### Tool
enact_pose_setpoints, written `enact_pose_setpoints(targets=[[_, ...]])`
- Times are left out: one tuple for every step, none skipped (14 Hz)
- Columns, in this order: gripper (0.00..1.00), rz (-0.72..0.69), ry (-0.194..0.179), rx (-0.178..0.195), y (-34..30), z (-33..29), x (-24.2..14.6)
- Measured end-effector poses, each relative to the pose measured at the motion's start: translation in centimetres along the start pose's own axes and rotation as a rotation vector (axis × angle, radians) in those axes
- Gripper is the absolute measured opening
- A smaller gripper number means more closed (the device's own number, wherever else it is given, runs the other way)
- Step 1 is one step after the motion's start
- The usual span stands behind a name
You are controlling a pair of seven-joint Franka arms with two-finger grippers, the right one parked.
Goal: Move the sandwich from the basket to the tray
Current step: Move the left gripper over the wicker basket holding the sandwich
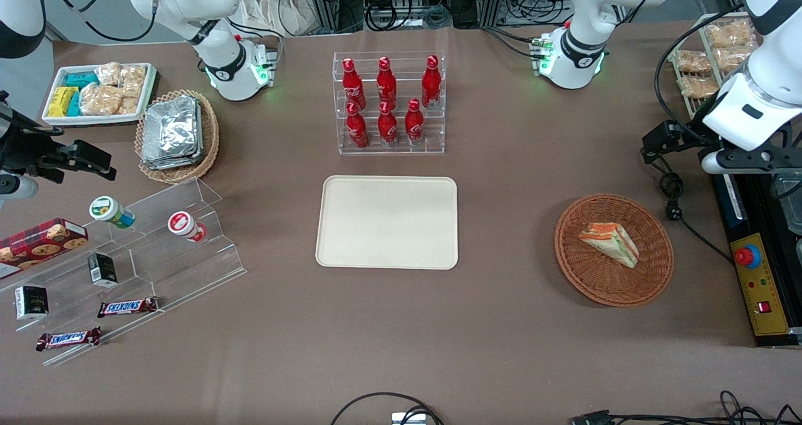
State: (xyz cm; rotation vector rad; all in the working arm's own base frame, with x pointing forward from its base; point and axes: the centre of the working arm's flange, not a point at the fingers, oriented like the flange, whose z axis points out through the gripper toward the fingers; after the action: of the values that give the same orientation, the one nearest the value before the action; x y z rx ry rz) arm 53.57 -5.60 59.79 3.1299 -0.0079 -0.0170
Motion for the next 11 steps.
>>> enact_pose_setpoints(targets=[[1.00, 0.000, -0.001, 0.000, 0.00, 0.01, -0.01], [1.00, 0.000, -0.001, 0.000, 0.01, 0.02, -0.01], [1.00, 0.000, -0.001, 0.000, 0.00, 0.02, -0.01], [1.00, 0.000, -0.001, 0.000, 0.00, 0.02, -0.01], [1.00, -0.001, -0.001, 0.000, -0.03, 0.02, 0.00], [1.00, -0.001, 0.000, 0.000, -0.07, 0.03, 0.03], [1.00, -0.002, 0.000, 0.001, -0.11, 0.06, 0.05], [1.00, -0.003, -0.002, 0.001, -0.13, 0.12, 0.07], [1.00, -0.003, -0.004, 0.001, -0.14, 0.23, 0.09], [1.00, -0.012, -0.007, 0.002, -0.15, 0.42, 0.14], [1.00, -0.052, -0.013, 0.003, -0.19, 0.74, 0.20]])
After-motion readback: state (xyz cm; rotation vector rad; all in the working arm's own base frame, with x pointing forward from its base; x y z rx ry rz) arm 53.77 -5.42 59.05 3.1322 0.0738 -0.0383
